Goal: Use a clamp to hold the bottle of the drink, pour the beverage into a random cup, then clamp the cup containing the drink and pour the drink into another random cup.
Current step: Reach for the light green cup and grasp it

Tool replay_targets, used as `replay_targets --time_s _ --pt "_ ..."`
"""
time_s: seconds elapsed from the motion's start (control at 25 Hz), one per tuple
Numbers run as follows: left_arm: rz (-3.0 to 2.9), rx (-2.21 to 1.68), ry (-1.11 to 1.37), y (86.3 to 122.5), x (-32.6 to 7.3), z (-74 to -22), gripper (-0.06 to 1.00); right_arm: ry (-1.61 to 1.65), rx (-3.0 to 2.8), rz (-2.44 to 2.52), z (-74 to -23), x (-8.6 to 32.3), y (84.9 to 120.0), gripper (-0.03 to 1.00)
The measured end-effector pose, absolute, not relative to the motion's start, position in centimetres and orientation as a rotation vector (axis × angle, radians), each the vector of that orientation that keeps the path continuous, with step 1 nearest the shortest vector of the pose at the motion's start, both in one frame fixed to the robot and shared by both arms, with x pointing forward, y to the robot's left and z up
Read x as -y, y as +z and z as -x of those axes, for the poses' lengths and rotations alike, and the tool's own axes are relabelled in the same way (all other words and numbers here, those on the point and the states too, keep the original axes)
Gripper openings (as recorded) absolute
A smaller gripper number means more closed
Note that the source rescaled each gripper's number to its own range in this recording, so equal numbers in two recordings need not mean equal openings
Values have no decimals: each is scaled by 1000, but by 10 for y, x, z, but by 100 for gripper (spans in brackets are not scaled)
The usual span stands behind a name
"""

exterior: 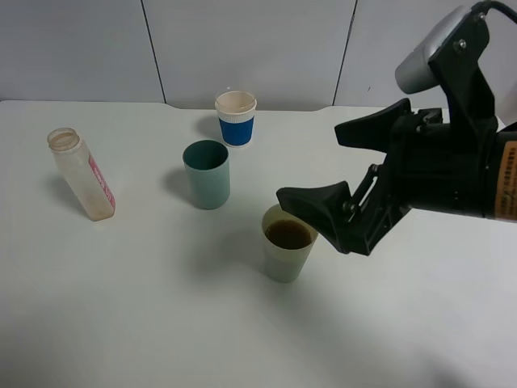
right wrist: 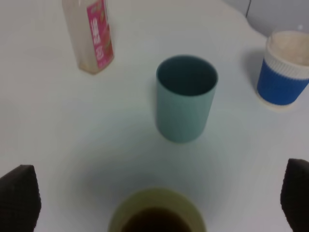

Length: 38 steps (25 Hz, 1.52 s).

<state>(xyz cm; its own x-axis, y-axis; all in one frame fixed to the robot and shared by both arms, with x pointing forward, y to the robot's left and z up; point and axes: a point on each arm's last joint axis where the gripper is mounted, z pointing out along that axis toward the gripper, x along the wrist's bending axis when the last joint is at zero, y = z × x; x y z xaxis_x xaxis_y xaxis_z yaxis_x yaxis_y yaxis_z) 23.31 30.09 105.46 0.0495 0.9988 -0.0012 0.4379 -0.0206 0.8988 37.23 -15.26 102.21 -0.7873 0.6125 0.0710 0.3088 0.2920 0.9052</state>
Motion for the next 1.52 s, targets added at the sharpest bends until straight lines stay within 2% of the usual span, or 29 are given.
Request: replay_targets --time_s 0.24,0.6,1.52 --pt "-1565 -1491 930 1055 -301 -233 93 1475 -2308 -806 -369 154 1016 100" --pt "-1565 -1491 930 1055 -301 -233 93 1316 -2454 -877 -350 172 969 100" --pt "-1565 -1491 930 1055 -301 -233 93 1197 -2384 -1052 -354 183 959 100"
